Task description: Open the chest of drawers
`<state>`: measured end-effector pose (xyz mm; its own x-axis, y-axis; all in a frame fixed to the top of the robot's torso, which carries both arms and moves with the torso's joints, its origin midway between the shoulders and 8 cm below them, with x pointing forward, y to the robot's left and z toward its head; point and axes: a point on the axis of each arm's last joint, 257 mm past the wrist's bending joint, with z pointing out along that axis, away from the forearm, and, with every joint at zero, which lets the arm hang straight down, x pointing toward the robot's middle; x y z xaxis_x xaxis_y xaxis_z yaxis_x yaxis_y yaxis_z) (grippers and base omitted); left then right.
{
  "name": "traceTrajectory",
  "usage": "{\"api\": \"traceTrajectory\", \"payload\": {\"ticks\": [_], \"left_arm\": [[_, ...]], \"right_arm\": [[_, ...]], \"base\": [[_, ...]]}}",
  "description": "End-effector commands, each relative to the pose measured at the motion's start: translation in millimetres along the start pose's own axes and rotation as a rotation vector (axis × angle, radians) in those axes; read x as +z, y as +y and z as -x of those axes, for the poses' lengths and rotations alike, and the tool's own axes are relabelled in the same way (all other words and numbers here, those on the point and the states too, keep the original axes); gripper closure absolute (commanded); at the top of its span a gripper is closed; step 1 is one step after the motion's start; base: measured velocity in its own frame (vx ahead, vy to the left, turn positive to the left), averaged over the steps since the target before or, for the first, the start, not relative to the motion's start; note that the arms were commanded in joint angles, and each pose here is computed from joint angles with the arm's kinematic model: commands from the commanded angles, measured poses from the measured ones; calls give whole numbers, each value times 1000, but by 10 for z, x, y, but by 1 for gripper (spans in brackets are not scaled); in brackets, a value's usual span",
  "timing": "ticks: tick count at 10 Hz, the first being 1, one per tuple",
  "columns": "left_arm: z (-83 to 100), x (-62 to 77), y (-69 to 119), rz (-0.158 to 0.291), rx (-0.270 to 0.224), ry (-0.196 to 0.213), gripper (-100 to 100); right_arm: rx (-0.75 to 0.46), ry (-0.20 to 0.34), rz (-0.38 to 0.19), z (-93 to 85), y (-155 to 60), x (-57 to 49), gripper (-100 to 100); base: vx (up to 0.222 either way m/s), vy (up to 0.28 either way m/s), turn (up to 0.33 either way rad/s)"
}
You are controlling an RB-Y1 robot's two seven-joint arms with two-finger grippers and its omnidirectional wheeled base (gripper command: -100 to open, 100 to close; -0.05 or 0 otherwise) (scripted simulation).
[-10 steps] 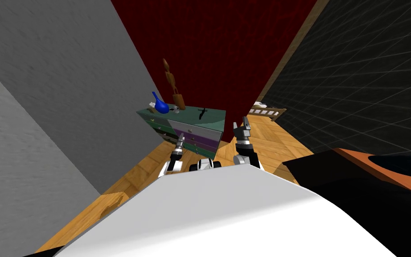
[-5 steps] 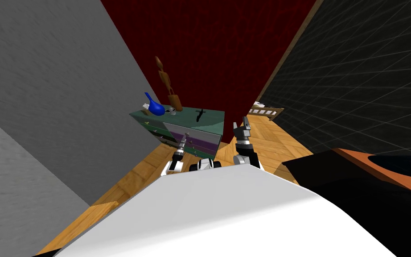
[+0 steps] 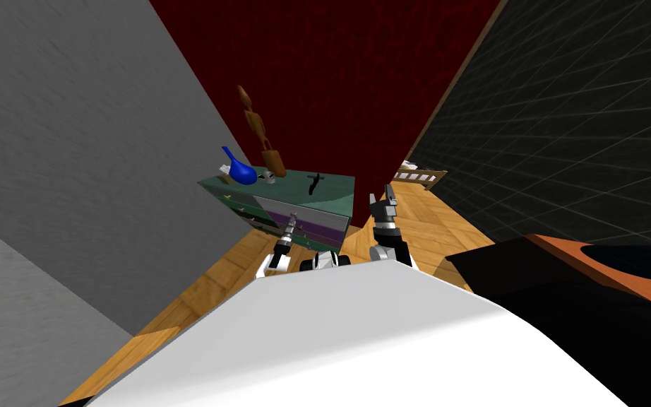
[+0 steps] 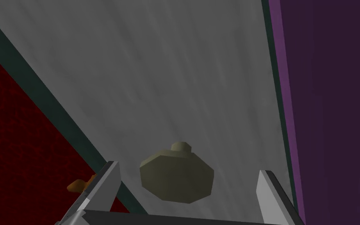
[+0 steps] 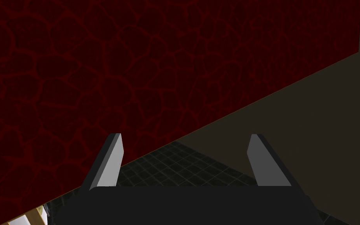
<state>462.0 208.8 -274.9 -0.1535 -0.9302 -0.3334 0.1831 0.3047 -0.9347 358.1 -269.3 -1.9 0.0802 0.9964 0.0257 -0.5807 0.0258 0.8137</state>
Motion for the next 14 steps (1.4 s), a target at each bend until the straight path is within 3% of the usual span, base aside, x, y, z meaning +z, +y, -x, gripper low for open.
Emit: {"api": "traceTrajectory", "payload": {"ticks": [1,6,7,14], "left_arm": [[4,6,1,2,0,0,100],[19,-38,-36,0,-1,9,100],[31,2,-41,2,0,6,-100],[87,111,-90,4,4,1,-100]], "right_arm": [[0,0,0,0,0,0,0],[0,0,0,0,0,1,0],[0,0,0,0,0,0,0],[0,0,0,0,0,0,0]], "base": [[0,0,0],[-148,56,21],[59,-35,-42],[100,-44,-19]]}}
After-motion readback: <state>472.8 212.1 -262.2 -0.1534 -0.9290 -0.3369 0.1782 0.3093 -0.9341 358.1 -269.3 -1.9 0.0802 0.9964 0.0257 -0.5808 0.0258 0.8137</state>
